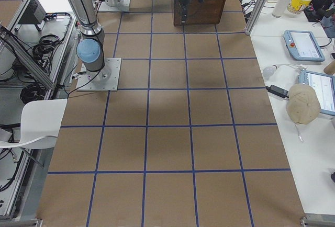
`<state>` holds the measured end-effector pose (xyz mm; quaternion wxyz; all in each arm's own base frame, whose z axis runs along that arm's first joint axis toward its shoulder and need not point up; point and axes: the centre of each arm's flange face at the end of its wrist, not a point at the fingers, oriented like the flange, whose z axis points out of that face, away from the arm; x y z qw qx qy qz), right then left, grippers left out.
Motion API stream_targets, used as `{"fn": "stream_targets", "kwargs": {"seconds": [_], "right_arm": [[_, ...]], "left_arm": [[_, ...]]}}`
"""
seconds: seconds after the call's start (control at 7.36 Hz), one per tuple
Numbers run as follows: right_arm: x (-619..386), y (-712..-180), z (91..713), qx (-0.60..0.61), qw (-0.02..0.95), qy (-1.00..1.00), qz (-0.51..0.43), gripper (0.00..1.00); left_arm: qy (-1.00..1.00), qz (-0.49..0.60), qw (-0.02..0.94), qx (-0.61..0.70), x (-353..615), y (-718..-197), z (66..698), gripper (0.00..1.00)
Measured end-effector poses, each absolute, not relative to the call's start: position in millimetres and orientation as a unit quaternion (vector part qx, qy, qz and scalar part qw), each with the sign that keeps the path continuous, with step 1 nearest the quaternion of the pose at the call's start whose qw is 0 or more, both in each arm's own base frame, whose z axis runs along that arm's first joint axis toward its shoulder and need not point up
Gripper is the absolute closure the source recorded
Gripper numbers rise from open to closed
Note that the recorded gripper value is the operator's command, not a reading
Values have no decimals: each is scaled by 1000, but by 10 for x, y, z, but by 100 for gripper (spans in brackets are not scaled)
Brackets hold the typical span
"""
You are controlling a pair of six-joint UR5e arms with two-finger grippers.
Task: Open drawer and put corn inside
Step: 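Lower the left gripper over the yellow corn cob and grasp it, then lift the corn cob with the left gripper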
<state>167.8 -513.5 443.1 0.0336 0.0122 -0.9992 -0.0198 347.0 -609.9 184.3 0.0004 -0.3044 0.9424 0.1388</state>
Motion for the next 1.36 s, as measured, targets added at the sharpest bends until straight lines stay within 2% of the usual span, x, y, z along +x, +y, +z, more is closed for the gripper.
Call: {"fn": "stream_targets", "kwargs": {"seconds": [0.54,1.36], "right_arm": [[1678,-5133,4434,12,34,-999,-19,0],[1680,-5134,4432,12,33,-999,-20,0]], "left_arm": [[947,104,10,-302,3471,-6195,2278,100],[985,25,17,-168,2743,-6540,3806,100]]}}
